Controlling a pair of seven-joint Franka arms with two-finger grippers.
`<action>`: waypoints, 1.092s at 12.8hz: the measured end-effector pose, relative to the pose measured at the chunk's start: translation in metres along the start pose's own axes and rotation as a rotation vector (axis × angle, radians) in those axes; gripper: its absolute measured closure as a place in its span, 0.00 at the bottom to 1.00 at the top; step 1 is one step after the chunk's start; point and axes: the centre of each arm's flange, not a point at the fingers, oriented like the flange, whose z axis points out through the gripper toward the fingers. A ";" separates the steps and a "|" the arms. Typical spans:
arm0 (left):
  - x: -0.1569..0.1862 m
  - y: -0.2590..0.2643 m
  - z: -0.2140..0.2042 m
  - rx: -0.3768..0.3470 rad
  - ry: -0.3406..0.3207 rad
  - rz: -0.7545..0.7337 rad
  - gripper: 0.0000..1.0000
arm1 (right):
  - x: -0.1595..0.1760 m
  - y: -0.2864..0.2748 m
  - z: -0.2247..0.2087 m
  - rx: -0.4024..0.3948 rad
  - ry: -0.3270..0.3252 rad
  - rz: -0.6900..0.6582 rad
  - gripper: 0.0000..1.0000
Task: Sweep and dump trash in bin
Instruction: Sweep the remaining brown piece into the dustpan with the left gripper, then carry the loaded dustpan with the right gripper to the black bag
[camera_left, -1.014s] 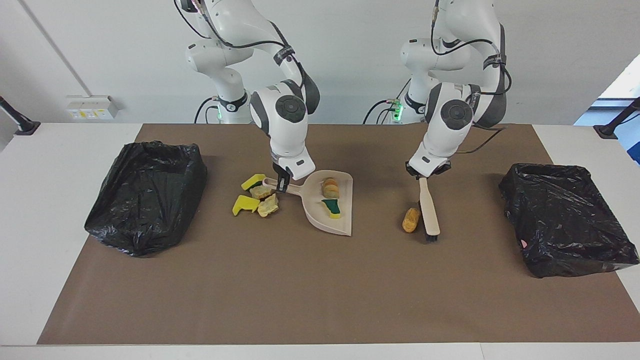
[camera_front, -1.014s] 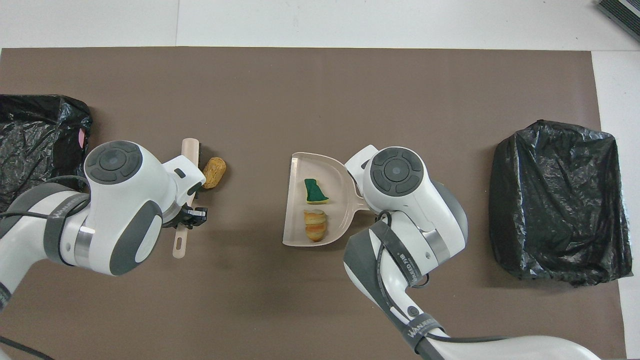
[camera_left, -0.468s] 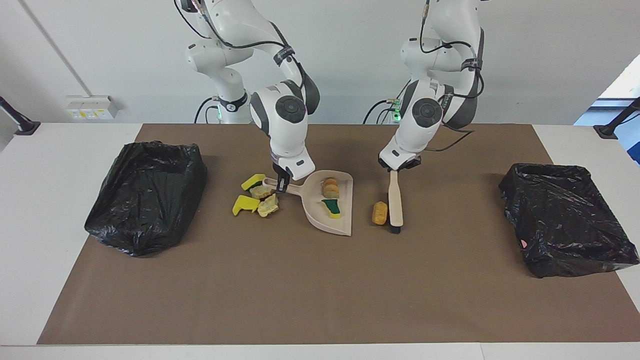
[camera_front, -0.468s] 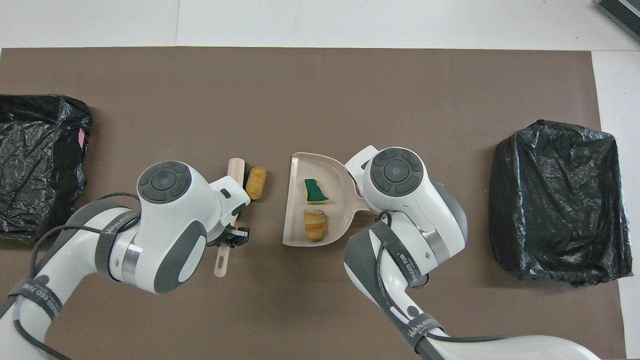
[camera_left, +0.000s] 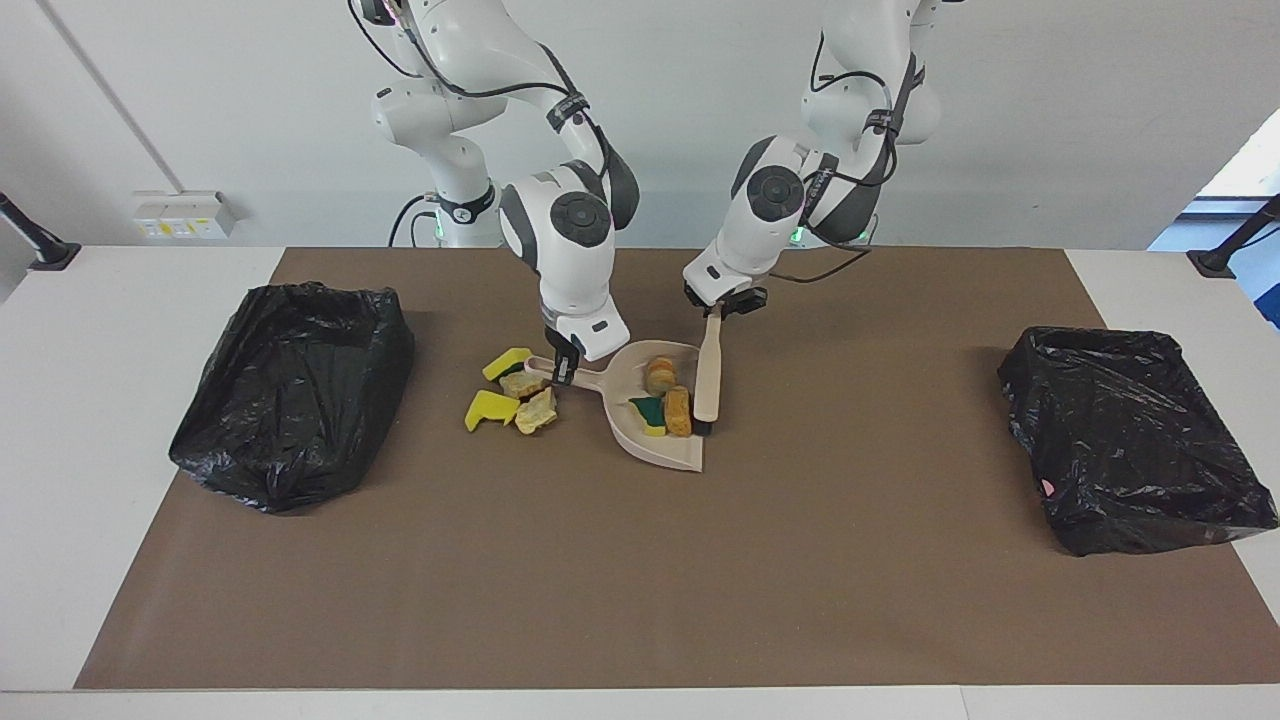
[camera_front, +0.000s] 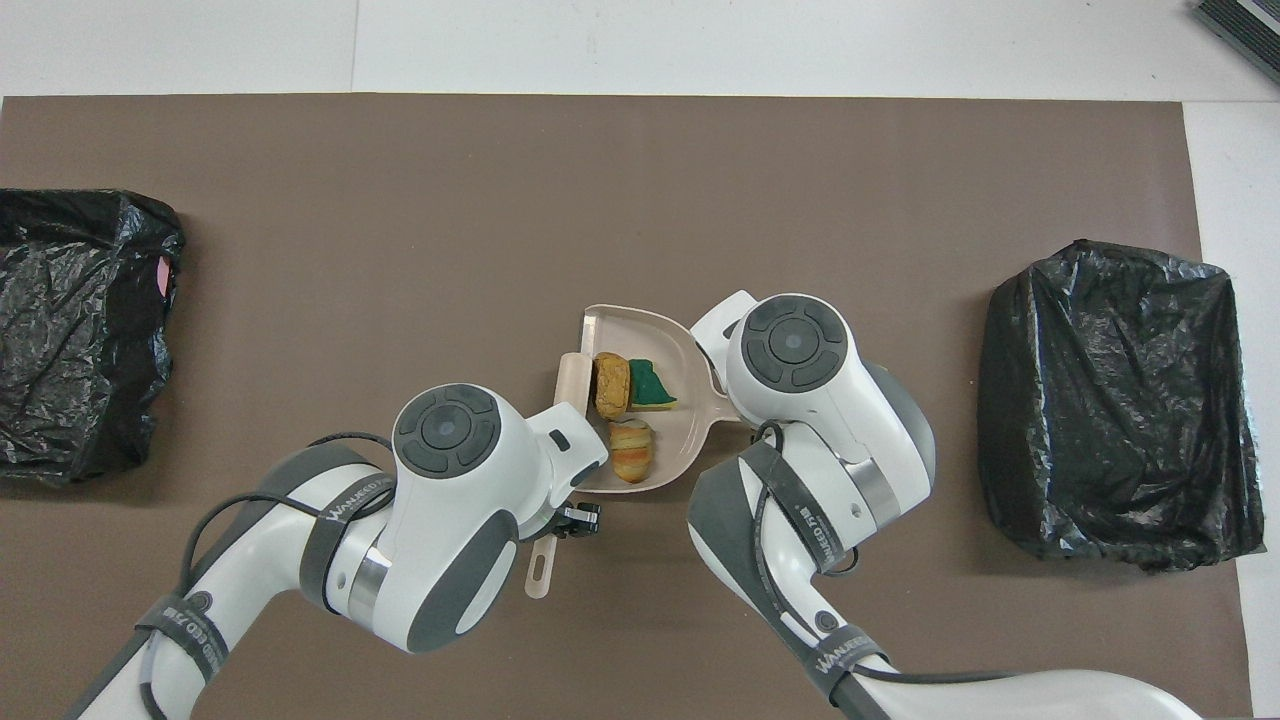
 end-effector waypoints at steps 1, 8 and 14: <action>-0.001 0.005 -0.001 -0.003 0.004 -0.017 0.74 | 0.000 0.000 0.000 0.000 0.000 0.000 0.67; -0.006 -0.004 -0.015 0.022 -0.051 -0.182 0.74 | 0.000 0.000 0.001 0.001 -0.001 0.000 0.67; -0.028 -0.022 -0.047 0.067 -0.088 -0.255 0.74 | -0.008 0.006 0.001 0.003 0.000 0.017 0.67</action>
